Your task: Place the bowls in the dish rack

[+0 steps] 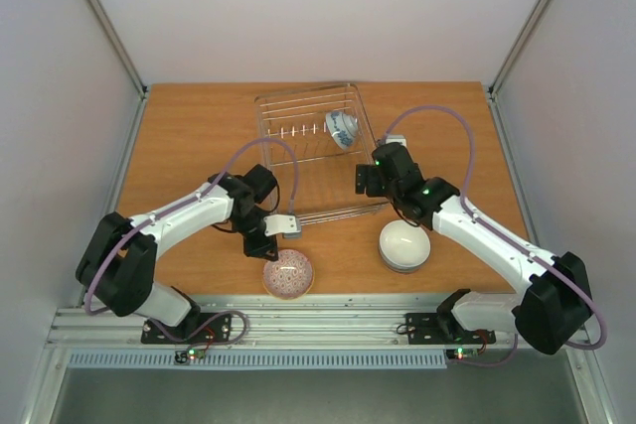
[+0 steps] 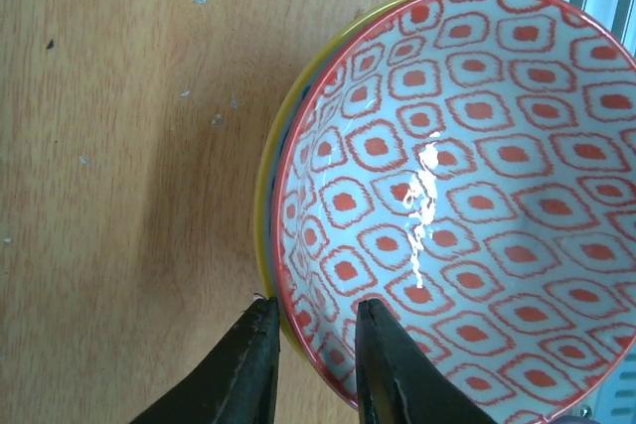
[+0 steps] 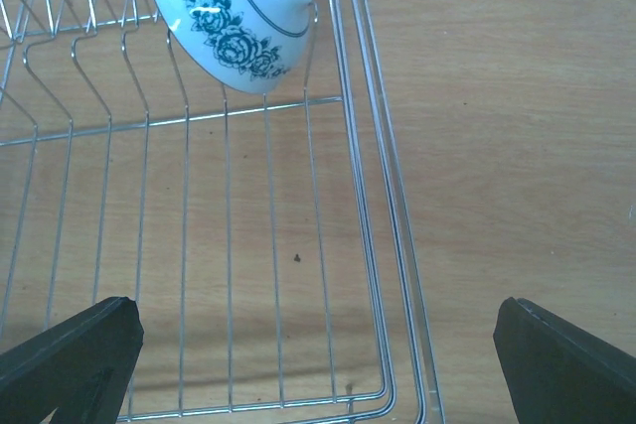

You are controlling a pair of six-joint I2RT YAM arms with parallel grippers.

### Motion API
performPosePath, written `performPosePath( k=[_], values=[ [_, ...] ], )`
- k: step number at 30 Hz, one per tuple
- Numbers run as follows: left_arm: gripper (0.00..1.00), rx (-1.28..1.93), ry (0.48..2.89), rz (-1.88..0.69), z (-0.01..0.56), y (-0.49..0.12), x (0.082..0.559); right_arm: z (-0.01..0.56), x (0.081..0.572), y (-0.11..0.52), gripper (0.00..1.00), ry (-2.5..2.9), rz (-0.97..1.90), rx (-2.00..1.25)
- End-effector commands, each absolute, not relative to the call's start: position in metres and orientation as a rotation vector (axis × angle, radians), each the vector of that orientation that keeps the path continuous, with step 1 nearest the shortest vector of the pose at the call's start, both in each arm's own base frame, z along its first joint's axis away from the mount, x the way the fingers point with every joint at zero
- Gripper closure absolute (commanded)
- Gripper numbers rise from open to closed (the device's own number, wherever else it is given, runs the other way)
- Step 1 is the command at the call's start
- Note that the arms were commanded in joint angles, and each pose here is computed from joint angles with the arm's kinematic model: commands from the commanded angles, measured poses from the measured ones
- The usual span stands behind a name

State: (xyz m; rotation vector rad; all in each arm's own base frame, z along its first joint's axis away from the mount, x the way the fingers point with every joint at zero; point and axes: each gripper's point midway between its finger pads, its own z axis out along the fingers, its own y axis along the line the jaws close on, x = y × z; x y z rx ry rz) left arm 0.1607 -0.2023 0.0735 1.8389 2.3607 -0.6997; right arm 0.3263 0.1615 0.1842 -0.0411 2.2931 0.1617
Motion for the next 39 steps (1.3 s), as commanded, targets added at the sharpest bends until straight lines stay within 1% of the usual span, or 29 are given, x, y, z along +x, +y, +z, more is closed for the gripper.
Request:
performPosePath(
  k=[1,2,4,5,16,22,29,31,33,39],
  values=[
    [0.8,1.856,2.365,-0.703,0.071,-0.202,0.158,0.193,0.324,0.16,0.01,2.268,0.163,-0.02],
    [0.85,1.856,2.362,-0.697,0.071,-0.202,0.159,0.194,0.324,0.16,0.01,2.267,0.162,-0.021],
    [0.98,1.853,2.356,-0.677,0.071,-0.201,0.16,0.192,0.323,0.16,0.01,2.27,0.164,-0.021],
    [1.0,1.85,2.352,-0.669,0.072,-0.201,0.161,0.193,0.323,0.16,0.01,2.268,0.161,-0.019],
    [1.0,1.849,2.282,-0.662,0.088,-0.2,0.159,0.203,0.319,0.163,0.01,2.25,0.179,-0.038],
    [0.99,1.773,2.167,-0.779,0.122,-0.208,0.157,0.21,0.315,0.17,0.02,2.242,0.19,-0.074],
    [0.99,1.615,2.053,-0.999,0.165,-0.209,0.162,0.216,0.31,0.186,0.02,2.232,0.219,-0.134],
    [0.99,1.597,2.04,-1.044,0.17,-0.209,0.162,0.215,0.307,0.196,0.02,2.24,0.271,-0.163],
    [0.99,1.569,2.023,-1.083,0.175,-0.208,0.165,0.214,0.299,0.213,0.02,2.251,0.386,-0.215],
    [1.0,1.434,1.971,-1.21,0.193,-0.204,0.182,0.228,0.265,0.277,0.01,2.186,0.907,-0.388]
  ],
)
